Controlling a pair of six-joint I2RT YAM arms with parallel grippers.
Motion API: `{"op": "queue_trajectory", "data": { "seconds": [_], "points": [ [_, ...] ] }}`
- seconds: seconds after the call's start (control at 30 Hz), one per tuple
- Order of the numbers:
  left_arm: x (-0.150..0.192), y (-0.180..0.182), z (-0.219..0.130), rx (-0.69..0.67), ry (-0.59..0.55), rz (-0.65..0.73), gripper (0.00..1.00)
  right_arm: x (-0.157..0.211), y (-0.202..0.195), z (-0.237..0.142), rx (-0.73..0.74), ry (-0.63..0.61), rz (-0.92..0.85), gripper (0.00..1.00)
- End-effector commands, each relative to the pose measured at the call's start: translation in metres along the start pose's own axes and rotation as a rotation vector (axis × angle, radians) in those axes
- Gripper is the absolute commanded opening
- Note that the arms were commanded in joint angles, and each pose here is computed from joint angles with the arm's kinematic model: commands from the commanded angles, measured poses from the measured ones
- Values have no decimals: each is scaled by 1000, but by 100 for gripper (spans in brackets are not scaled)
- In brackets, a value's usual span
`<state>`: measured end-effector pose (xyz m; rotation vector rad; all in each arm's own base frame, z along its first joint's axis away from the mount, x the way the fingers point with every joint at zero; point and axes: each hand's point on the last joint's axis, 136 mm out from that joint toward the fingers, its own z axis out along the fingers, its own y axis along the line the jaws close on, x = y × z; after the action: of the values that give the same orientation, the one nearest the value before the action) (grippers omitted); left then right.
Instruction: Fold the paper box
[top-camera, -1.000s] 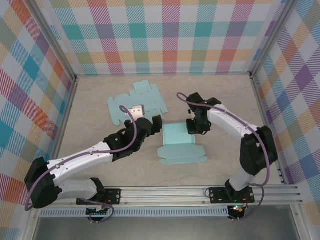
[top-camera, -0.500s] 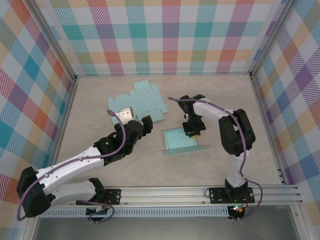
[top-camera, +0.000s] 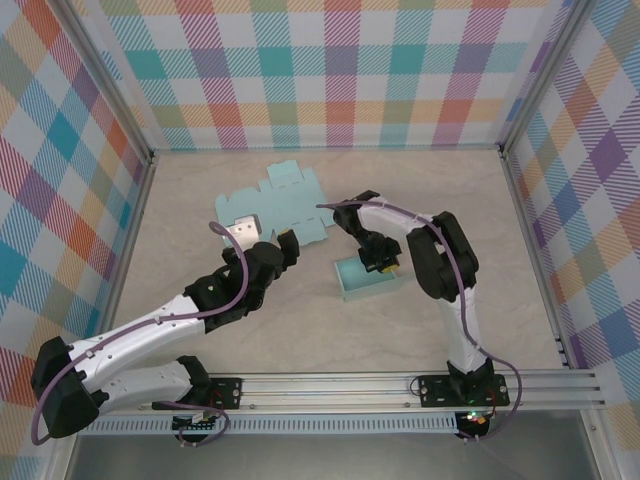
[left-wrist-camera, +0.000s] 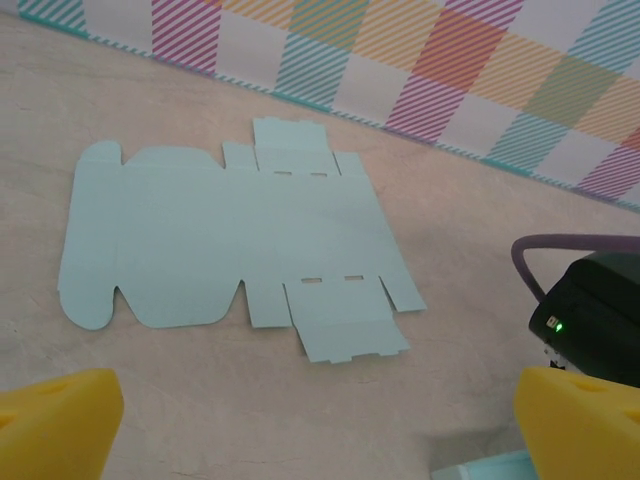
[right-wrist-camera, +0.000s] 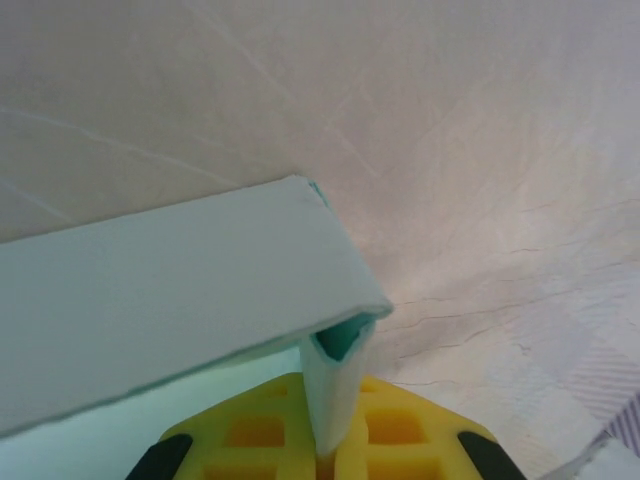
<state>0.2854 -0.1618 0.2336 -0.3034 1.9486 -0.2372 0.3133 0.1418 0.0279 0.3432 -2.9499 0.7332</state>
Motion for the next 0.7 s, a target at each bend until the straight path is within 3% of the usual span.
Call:
{"op": "queue_trajectory", "data": {
  "seconds": [0.0, 0.13, 0.23, 0.27, 0.4, 0.67],
  "points": [
    [-4, 10, 2, -49, -20, 26, 100, -9, 15, 54, 93, 17, 56, 0],
    [-3, 10, 4, -64, -16, 42, 100, -10, 19, 41, 43, -8, 64, 0],
    [2, 13, 4, -85, 7, 75, 100, -12, 12, 20, 12, -53, 76, 16],
    [1, 13, 5, -86, 11, 79, 100, -12, 8, 12, 3, -72, 80, 28],
    [6, 11, 8, -97, 38, 119, 100, -10, -3, -18, -48, -137, 91, 59],
    [11, 6, 17, -115, 81, 156, 100, -9, -15, -63, -139, -235, 95, 75]
  ]
}}
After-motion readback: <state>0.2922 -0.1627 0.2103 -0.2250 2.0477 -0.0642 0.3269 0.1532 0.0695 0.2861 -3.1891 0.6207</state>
